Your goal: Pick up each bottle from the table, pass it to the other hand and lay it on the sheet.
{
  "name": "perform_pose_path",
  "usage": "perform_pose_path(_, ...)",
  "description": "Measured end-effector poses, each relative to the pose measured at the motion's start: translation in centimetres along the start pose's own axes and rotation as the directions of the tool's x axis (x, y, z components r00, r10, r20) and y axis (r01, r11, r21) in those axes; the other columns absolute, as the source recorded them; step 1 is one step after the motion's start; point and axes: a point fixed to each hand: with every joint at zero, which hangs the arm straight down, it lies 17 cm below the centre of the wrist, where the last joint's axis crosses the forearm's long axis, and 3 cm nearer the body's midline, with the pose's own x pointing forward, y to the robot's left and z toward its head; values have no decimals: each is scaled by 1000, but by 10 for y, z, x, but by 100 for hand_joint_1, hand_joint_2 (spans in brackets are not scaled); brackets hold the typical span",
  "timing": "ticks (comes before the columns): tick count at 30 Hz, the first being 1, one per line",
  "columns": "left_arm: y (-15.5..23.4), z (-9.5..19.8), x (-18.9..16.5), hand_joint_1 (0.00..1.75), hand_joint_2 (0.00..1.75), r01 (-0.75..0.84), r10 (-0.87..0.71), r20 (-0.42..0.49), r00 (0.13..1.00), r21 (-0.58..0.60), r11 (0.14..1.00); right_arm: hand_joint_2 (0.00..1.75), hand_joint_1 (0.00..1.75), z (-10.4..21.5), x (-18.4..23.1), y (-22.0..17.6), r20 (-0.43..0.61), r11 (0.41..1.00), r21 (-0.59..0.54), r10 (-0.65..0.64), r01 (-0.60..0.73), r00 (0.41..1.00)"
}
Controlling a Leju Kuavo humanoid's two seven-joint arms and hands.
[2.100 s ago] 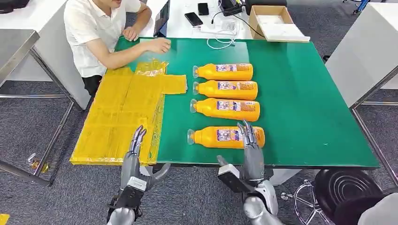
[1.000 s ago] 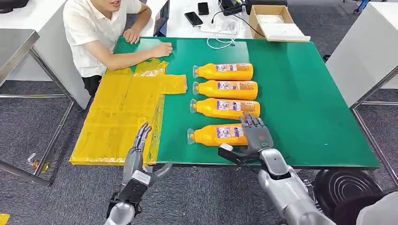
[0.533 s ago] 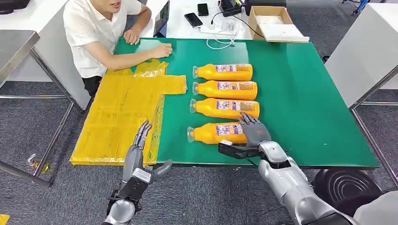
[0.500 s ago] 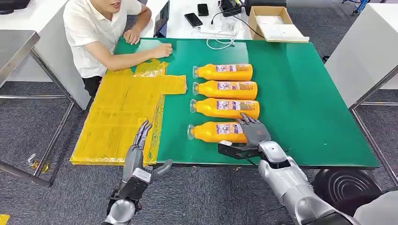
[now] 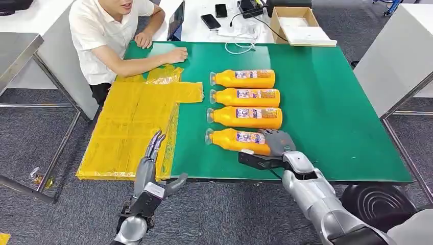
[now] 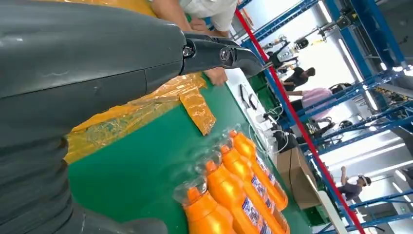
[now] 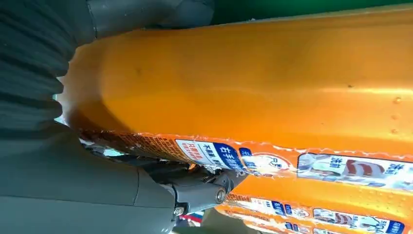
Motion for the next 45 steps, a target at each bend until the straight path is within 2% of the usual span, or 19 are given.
perform_pose_path(4, 0, 0, 0, 0, 175, -9, 9, 0, 1000, 0, 1000, 175, 175, 1, 2, 5, 17, 999, 7, -35, 35, 999)
perform_pose_path(8, 1, 0, -2, 0, 175, -77, 77, -24, 997, 9, 997, 175, 175, 8, 18, 19, 119, 976, 18, -216, 216, 969)
perform_pose_path(11, -2, 3, -13, 0, 175, -310, 312, -141, 939, 39, 950, 175, 175, 20, 39, 19, 243, 908, -1, -407, 419, 881)
perform_pose_path(13, -4, 5, -16, 0, 175, -447, 452, -202, 869, 73, 892, 175, 175, 30, 55, 16, 321, 839, -13, -512, 544, 797)
perform_pose_path(16, -9, 10, -24, 0, 175, -597, 608, -290, 739, 136, 790, 175, 175, 45, 71, 6, 384, 736, -43, -612, 675, 692)
perform_pose_path(19, -14, 14, -31, 0, 175, -658, 673, -336, 659, 175, 732, 175, 175, 56, 83, -3, 430, 690, -57, -635, 722, 641)
perform_pose_path(25, -22, 16, -26, 0, 175, -717, 721, -346, 601, 164, 677, 175, 175, 66, 99, -26, 502, 630, -77, -645, 773, 576)
perform_pose_path(28, -30, 16, -15, 0, 175, -744, 730, -341, 592, 115, 658, 175, 175, 67, 114, -30, 524, 619, -37, -656, 784, 543)
perform_pose_path(33, -43, 17, 2, 0, 175, -766, 728, -341, 595, 33, 641, 175, 175, 69, 164, -28, 562, 650, 83, -656, 755, 503)
perform_pose_path(40, -52, 17, 6, 0, 175, -778, 730, -361, 581, 19, 628, 175, 175, 79, 239, -19, 616, 684, 190, -642, 704, 457)
perform_pose_path(45, -50, 15, 4, 0, 175, -777, 732, -361, 578, 31, 629, 175, 175, 92, 275, -10, 656, 707, 242, -624, 664, 425)
